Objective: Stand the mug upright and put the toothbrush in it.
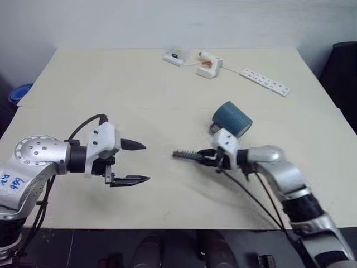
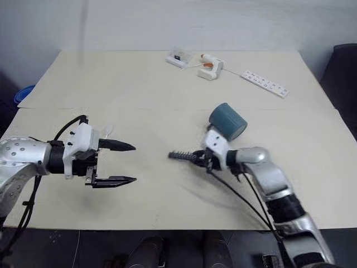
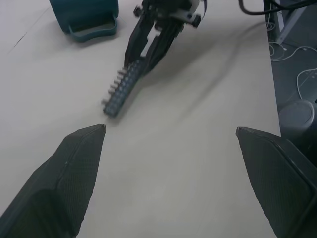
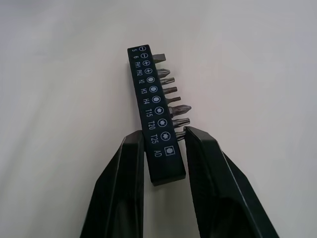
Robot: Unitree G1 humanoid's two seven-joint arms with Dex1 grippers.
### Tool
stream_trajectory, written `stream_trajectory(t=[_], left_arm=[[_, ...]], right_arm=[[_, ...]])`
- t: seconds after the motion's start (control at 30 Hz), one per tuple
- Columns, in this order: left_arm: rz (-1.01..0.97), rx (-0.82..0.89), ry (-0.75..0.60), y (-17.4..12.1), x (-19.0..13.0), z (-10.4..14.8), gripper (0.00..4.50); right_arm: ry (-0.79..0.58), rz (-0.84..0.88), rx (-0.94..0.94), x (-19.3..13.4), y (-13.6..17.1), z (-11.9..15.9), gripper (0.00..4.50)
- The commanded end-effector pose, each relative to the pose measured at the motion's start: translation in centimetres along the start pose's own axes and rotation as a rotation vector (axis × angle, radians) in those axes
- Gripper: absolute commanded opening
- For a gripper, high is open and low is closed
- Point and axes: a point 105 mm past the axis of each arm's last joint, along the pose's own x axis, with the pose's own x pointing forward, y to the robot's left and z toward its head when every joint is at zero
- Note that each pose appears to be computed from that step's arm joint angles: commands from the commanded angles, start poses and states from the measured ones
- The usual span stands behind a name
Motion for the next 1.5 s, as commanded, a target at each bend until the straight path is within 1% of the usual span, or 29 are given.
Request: stream_trajectory(t=[0.03, 0.1, 0.17, 0.3, 0.4, 0.47, 0.6, 0.7, 0.83, 0.93, 1.0, 1.03, 1.07, 1.1, 1.13, 1.2, 1.27, 1.33, 1.43, 1.5], left_arm=[[-0.040, 0.046, -0.022, 0.0, 0.7, 0.6, 4.50], [-0.074, 0.055, -0.035, -0.1, 1.2, 0.6, 4.50], [-0.112, 0.064, -0.048, -0.2, 1.8, 0.7, 4.50], [-0.192, 0.078, -0.095, -0.4, 2.8, 1.4, 4.50], [-0.259, 0.102, -0.185, 0.0, 4.6, 3.6, 4.50], [-0.295, 0.111, -0.229, 0.2, 5.4, 4.7, 4.50], [-0.346, 0.153, -0.282, 0.6, 7.1, 6.6, 4.50], [-0.357, 0.170, -0.305, 1.0, 7.9, 7.5, 4.50], [-0.365, 0.181, -0.308, 1.1, 8.2, 7.9, 4.50], [-0.362, 0.182, -0.306, 1.1, 8.0, 7.8, 4.50], [-0.345, 0.173, -0.301, 1.2, 7.8, 7.6, 4.50], [-0.337, 0.168, -0.298, 1.1, 7.7, 7.5, 4.50], [-0.329, 0.162, -0.295, 1.1, 7.6, 7.4, 4.50], [-0.325, 0.156, -0.294, 1.1, 7.5, 7.3, 4.50], [-0.320, 0.150, -0.292, 0.9, 7.3, 7.2, 4.50], [-0.305, 0.133, -0.288, 0.7, 7.0, 6.9, 4.50], [-0.285, 0.116, -0.282, 0.5, 6.7, 6.5, 4.50], [-0.263, 0.100, -0.274, 0.5, 6.3, 6.2, 4.50], [-0.222, 0.073, -0.264, 0.5, 5.4, 5.7, 4.50], [-0.190, 0.056, -0.257, 0.6, 4.8, 5.4, 4.50]], right_arm=[[-0.013, -0.115, -0.008, -4.2, -0.6, 1.1, 0.83], [0.037, -0.181, 0.011, -7.2, -0.6, 0.2, 0.83], [0.084, -0.220, 0.049, -10.3, 0.1, -0.8, 0.83], [0.157, -0.274, 0.136, -15.1, 1.6, -2.3, 0.83], [0.209, -0.514, 0.234, -19.9, 0.4, -4.6, 0.83], [0.219, -0.630, 0.283, -21.8, 0.0, -5.9, 0.83], [0.188, -0.865, 0.390, -23.9, -0.8, -8.9, 0.83], [0.155, -0.955, 0.451, -23.6, -1.3, -10.7, 0.83], [0.123, -1.078, 0.514, -23.4, -2.7, -12.8, 0.83], [0.114, -1.188, 0.574, -24.0, -4.3, -14.7, 0.83], [0.113, -1.231, 0.599, -24.4, -5.1, -15.3, 0.83], [0.108, -1.242, 0.609, -24.6, -5.3, -15.4, 1.18], [0.098, -1.245, 0.614, -24.6, -5.5, -15.4, 1.58], [0.092, -1.246, 0.614, -24.7, -5.6, -15.3, 1.80], [0.091, -1.246, 0.609, -24.9, -5.7, -15.2, 2.12], [0.098, -1.242, 0.575, -25.1, -5.9, -14.4, 2.85], [0.110, -1.237, 0.514, -25.5, -6.1, -13.1, 3.52], [0.120, -1.220, 0.419, -25.6, -6.3, -11.0, 4.17], [0.052, -1.098, 0.298, -23.4, -6.4, -5.9, 4.17], [0.036, -0.955, 0.204, -20.4, -5.6, -2.4, 4.17]])
